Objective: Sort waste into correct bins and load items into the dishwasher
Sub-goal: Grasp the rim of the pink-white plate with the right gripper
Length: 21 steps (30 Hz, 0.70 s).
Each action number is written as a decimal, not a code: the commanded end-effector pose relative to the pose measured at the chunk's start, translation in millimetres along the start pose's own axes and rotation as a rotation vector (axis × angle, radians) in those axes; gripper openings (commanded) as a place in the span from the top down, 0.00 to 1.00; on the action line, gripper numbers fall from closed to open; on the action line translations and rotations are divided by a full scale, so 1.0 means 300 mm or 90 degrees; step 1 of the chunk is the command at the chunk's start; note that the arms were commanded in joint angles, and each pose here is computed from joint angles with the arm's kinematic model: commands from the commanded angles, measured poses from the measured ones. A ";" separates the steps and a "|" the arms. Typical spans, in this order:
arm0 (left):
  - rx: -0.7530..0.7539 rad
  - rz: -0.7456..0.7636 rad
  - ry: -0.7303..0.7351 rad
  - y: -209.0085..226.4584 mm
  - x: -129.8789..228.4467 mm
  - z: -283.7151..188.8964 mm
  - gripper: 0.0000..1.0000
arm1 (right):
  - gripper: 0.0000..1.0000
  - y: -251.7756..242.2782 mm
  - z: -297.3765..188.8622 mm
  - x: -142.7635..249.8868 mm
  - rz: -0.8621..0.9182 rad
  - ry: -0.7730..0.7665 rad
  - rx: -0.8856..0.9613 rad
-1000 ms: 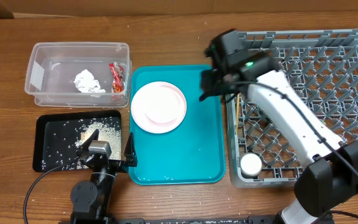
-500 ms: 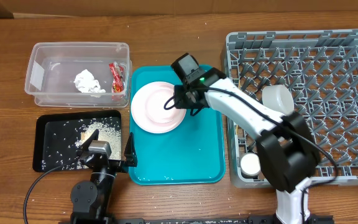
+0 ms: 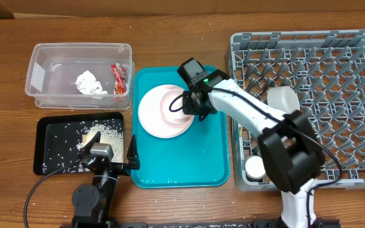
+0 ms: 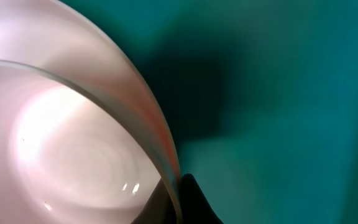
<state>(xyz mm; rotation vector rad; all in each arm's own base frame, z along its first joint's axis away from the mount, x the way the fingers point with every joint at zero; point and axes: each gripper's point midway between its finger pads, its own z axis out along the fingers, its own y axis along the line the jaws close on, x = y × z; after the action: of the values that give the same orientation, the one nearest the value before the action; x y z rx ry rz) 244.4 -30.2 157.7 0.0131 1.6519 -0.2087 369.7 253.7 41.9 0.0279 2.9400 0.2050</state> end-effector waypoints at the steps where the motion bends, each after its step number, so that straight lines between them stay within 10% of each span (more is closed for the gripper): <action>1: 0.008 0.003 -0.004 -0.008 0.001 0.000 0.00 | 0.96 -0.040 -0.280 -0.159 0.022 -0.169 0.025; 8: 0.008 0.003 -0.004 -0.008 0.001 0.000 0.00 | 0.96 -0.112 -0.510 -0.191 0.039 -0.263 0.041; 21: 0.008 0.003 -0.004 -0.008 0.001 0.000 0.00 | 0.96 -0.041 -0.276 -0.013 -0.038 -0.085 -0.037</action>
<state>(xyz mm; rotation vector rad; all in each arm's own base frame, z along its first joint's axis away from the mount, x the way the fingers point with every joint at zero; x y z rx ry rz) 244.4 -30.2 157.7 0.0128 1.6519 -0.2090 371.3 215.9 142.2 -0.0029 2.7219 0.1797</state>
